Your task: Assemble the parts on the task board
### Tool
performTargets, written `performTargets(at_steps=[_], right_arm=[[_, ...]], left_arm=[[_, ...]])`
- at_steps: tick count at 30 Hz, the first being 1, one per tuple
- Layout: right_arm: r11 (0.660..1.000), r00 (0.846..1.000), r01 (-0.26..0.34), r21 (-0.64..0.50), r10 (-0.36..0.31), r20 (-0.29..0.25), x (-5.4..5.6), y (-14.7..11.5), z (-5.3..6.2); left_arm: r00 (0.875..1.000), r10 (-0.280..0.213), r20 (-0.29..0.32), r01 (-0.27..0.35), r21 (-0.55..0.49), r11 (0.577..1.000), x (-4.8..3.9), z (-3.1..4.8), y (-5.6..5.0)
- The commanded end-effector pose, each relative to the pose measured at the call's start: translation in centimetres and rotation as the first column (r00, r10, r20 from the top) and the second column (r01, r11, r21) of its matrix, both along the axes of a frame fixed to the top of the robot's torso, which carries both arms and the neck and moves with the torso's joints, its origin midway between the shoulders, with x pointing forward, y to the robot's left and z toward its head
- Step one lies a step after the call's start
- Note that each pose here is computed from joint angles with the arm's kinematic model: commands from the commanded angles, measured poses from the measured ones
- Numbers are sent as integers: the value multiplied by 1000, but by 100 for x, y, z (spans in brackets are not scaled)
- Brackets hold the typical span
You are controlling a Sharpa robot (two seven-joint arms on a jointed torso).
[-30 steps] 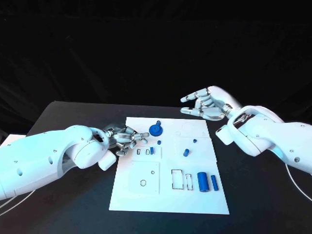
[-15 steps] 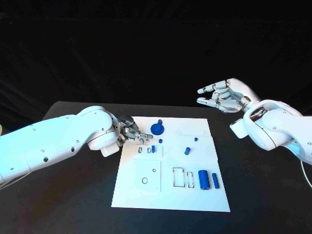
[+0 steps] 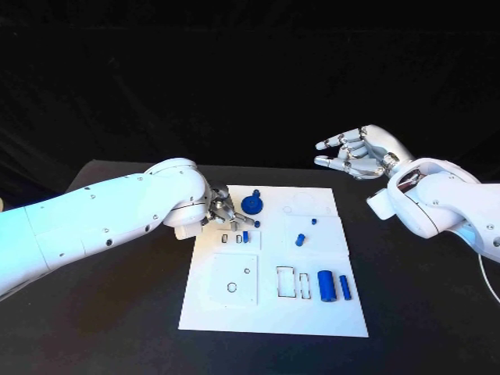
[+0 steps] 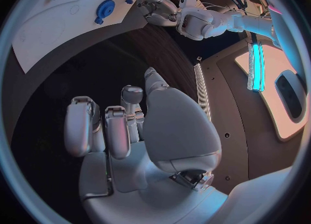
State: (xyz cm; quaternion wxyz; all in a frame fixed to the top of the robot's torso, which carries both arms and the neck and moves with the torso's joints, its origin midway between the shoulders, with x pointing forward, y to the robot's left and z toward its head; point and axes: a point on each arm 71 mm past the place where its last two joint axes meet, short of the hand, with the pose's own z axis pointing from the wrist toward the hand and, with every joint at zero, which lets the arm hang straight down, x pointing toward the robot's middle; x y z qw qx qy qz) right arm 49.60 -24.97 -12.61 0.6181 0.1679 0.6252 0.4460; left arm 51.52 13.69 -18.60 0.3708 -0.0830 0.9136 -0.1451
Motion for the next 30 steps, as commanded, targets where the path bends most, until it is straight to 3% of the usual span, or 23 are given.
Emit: performTargets(at_steps=[1,9,30], right_arm=[[1000,1000,-9,-21,9,-10,1,14,-15],[1000,1000,-12,-24,12,-13,7,29,-25],[1000,1000,-18,-25,18,-19,18,64,-50]], left_arm=[[998,-38,-52,44,136,990,1,-31,-9],[995,-62,-73,73,160,984,33,-52,-123],[991,-86,-98,102,171,980,92,-85,-219]])
